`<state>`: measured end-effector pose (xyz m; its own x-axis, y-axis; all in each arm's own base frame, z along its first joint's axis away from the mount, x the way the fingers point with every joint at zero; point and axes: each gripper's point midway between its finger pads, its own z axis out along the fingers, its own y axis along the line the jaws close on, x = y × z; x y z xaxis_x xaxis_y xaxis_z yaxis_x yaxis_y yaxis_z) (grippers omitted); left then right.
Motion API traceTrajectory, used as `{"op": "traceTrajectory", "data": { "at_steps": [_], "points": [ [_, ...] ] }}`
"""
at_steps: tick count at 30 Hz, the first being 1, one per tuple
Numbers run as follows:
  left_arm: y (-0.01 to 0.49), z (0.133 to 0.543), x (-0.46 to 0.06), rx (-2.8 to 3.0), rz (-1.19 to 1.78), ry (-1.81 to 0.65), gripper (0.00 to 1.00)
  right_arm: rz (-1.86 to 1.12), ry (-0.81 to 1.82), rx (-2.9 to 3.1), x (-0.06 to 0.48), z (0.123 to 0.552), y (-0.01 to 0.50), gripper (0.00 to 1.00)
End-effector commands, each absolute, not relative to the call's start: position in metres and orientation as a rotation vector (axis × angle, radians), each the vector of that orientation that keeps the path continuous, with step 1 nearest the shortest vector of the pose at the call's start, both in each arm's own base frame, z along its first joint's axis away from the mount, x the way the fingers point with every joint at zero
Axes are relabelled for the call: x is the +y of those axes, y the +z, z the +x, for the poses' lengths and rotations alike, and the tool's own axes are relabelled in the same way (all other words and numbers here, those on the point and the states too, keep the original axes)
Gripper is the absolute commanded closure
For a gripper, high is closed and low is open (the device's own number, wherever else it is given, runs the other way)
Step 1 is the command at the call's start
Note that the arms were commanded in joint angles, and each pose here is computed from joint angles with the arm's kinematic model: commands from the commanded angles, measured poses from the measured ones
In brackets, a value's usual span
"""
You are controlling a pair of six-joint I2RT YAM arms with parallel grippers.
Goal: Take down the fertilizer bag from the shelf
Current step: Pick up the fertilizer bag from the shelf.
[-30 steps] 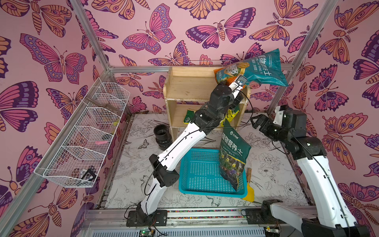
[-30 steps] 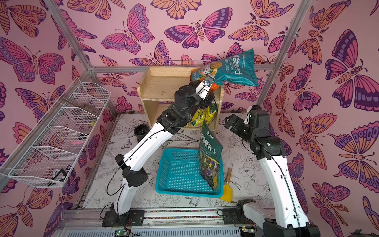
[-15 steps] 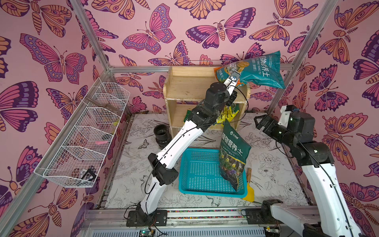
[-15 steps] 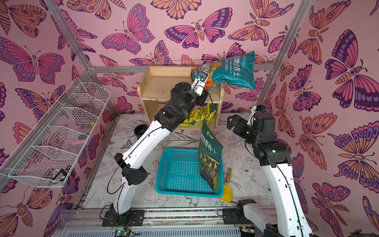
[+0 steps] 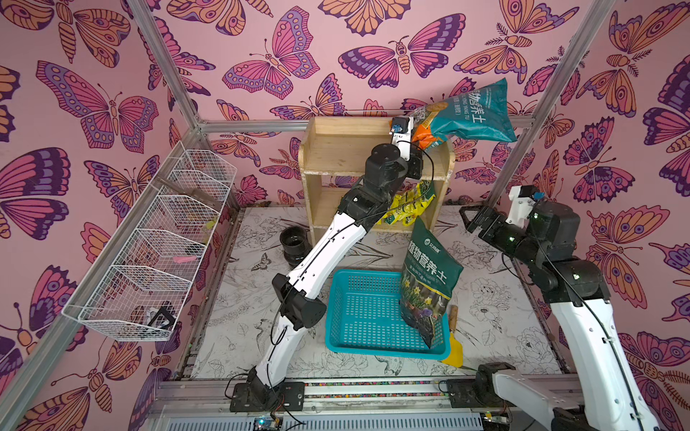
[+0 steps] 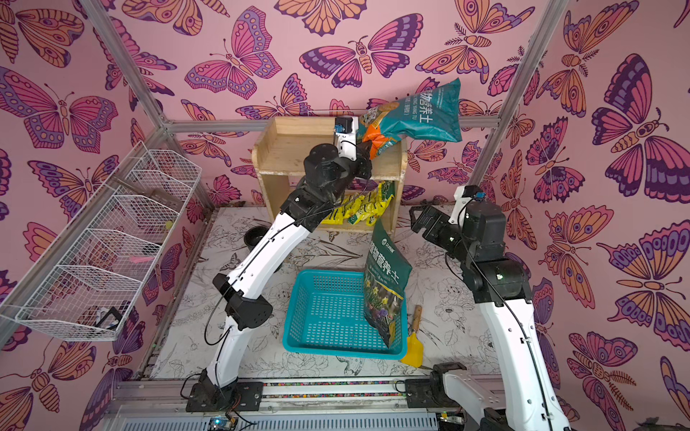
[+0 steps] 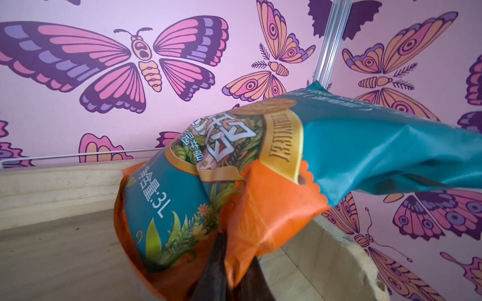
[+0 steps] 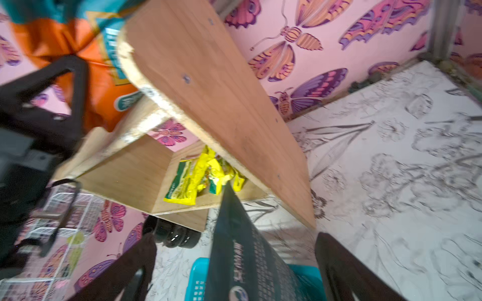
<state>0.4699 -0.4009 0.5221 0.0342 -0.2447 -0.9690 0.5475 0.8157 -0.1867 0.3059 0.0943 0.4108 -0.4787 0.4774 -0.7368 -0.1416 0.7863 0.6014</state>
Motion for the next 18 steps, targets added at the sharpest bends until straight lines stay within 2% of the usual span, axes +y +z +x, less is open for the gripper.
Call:
{"op": "traceTrajectory", "data": {
  "at_steps": [1, 5, 12, 18],
  "points": [
    [0.593, 0.465, -0.354, 1.202, 0.039, -0.735, 1.00, 0.093, 0.916, 1.759, 0.117, 0.289, 0.465, 0.04],
    [0.593, 0.455, -0.356, 1.221, 0.084, -0.721, 1.00, 0.004, 0.945, 1.686, 0.127, 0.276, 0.499, 0.04],
    [0.595, 0.441, -0.361, 1.224, 0.140, -0.697, 1.00, -0.023, 0.990, 1.664, 0.139, 0.281, 0.508, 0.04],
    [0.594, 0.428, -0.364, 1.236, 0.174, -0.670, 1.00, -0.091, 1.042, 1.609, 0.155, 0.268, 0.530, 0.02]
  ]
}}
